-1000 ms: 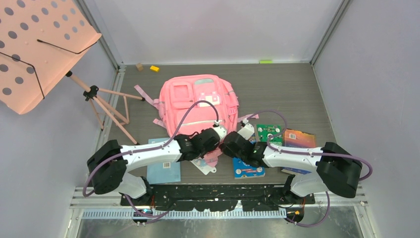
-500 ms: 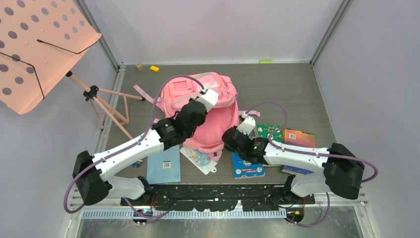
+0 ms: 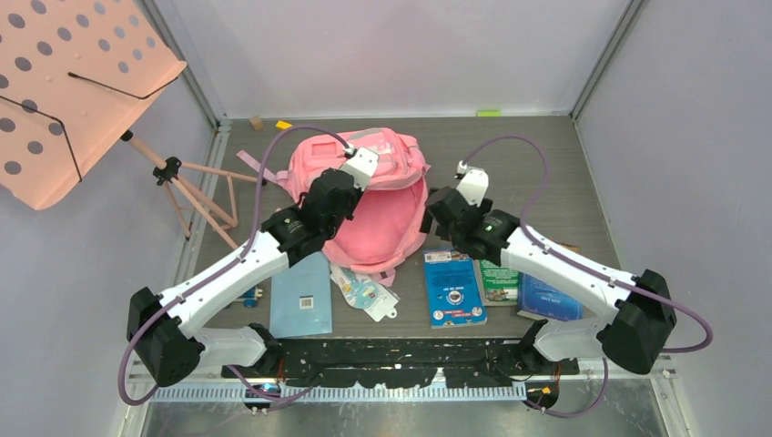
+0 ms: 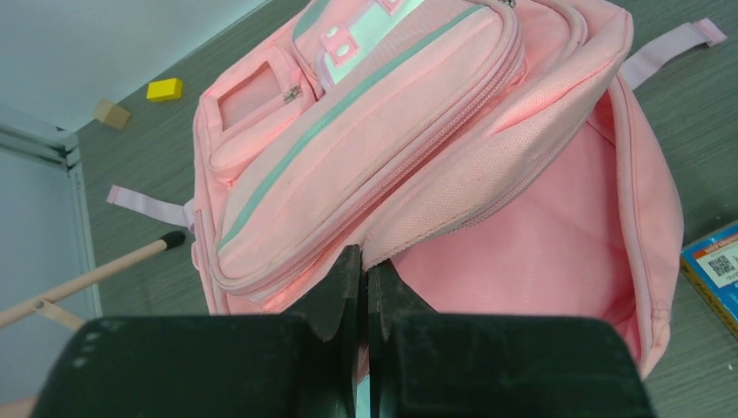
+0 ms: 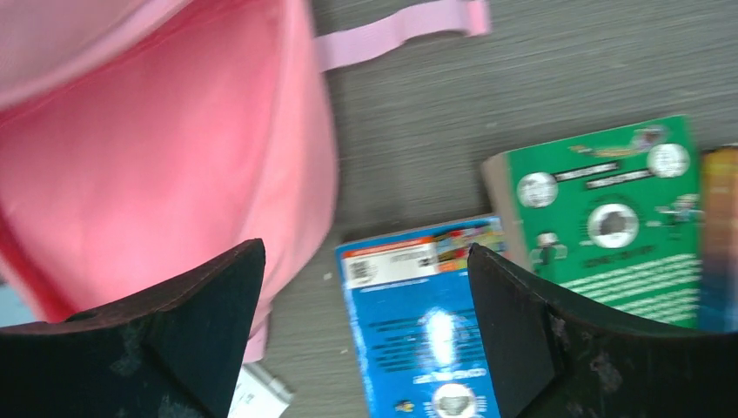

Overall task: Pack the student bag
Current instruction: Pick up the book from the center of the board.

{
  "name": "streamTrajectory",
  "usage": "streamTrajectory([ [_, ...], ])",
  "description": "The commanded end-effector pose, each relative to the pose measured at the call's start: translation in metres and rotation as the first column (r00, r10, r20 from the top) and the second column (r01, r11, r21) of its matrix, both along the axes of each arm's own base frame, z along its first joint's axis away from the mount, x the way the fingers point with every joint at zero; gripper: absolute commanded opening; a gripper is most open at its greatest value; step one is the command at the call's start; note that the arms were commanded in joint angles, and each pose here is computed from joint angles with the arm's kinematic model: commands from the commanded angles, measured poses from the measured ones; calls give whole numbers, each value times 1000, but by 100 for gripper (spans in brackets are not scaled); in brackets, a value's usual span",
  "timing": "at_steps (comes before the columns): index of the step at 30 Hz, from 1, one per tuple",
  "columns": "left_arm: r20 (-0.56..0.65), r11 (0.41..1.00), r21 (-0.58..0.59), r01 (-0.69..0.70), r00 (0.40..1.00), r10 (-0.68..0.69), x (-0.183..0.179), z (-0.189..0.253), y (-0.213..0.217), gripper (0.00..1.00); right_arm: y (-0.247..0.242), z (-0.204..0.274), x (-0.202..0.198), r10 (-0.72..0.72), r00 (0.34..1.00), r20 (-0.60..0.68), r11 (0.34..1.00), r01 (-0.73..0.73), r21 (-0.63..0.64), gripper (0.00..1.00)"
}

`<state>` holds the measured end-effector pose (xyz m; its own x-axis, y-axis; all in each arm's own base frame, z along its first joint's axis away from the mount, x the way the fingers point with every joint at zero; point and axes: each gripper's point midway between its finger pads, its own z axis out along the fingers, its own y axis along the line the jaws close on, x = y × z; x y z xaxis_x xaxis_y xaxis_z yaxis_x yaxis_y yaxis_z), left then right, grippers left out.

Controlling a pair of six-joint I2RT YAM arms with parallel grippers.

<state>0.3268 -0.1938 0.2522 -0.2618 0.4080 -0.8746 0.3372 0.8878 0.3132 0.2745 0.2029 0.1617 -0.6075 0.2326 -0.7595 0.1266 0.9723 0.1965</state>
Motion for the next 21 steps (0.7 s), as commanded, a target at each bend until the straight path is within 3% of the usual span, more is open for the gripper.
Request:
streamTrajectory([
  [1, 15, 997, -72, -22, 1000, 23, 2, 15, 1, 0, -52, 23, 0, -25, 999, -49, 996, 21, -83, 93],
  [11, -10, 995, -101, -2, 1000, 1, -2, 12, -4, 0, -118, -26, -9, -158, 951, -266, 984, 129, -124, 97],
  [21, -11, 994, -105, 9, 1000, -10, -3, 12, -6, 0, -109, -62, 39, -206, 944, -260, 969, 158, -192, 97],
])
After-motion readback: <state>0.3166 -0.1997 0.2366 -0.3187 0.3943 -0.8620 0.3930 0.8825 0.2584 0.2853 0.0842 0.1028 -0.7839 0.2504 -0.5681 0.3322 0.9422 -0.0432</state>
